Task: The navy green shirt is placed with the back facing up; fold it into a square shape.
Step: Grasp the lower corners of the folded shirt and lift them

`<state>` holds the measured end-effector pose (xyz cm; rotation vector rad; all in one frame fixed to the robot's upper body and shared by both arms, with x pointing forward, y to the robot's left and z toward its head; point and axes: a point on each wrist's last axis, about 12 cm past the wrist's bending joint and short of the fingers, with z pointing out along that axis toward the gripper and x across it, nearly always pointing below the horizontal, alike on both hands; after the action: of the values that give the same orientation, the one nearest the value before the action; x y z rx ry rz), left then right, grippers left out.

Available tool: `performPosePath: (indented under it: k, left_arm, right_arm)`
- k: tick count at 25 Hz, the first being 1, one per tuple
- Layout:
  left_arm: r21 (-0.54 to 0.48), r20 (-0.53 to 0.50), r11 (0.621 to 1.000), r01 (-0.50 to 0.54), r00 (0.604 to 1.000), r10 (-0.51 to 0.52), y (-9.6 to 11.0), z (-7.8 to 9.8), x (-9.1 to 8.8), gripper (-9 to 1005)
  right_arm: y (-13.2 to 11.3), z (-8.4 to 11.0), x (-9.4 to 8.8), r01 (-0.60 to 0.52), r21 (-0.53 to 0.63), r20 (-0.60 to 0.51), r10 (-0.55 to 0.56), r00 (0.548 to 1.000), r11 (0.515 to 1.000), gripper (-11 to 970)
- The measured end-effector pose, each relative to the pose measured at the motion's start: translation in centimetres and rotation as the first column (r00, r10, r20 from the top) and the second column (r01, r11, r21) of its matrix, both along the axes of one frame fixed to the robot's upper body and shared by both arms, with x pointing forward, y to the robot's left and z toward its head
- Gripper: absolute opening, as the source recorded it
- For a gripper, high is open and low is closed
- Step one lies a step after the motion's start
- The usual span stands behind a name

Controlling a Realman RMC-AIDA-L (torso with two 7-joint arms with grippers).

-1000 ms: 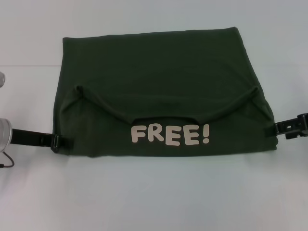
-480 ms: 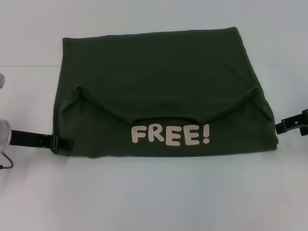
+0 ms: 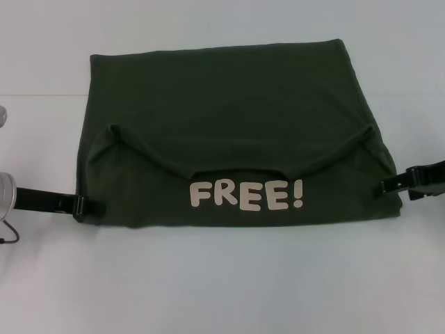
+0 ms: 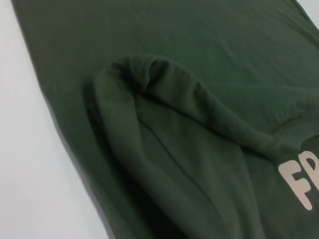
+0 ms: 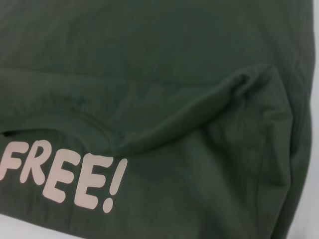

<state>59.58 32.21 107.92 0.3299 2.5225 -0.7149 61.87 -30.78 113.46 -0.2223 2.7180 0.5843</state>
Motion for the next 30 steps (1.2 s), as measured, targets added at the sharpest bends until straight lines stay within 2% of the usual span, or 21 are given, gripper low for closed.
performPosePath:
  k: [7, 30]
  left_arm:
    - [0.001, 0.002, 1.0, 0.001, 1.0, -0.001, 0.0, 0.0, 0.0, 47]
    - [-0.004, -0.005, 1.0, 0.002, 1.0, -0.002, -0.1, -0.2, -0.2, 48]
  right_arm:
    - [1.1, -1.7, 0.3, -0.002, -0.026, 0.002, 0.002, 1.0, 1.0, 858]
    - [2.7, -3.1, 0.4, -0.009, -0.035, 0.025, 0.01, 1.0, 0.999, 836]
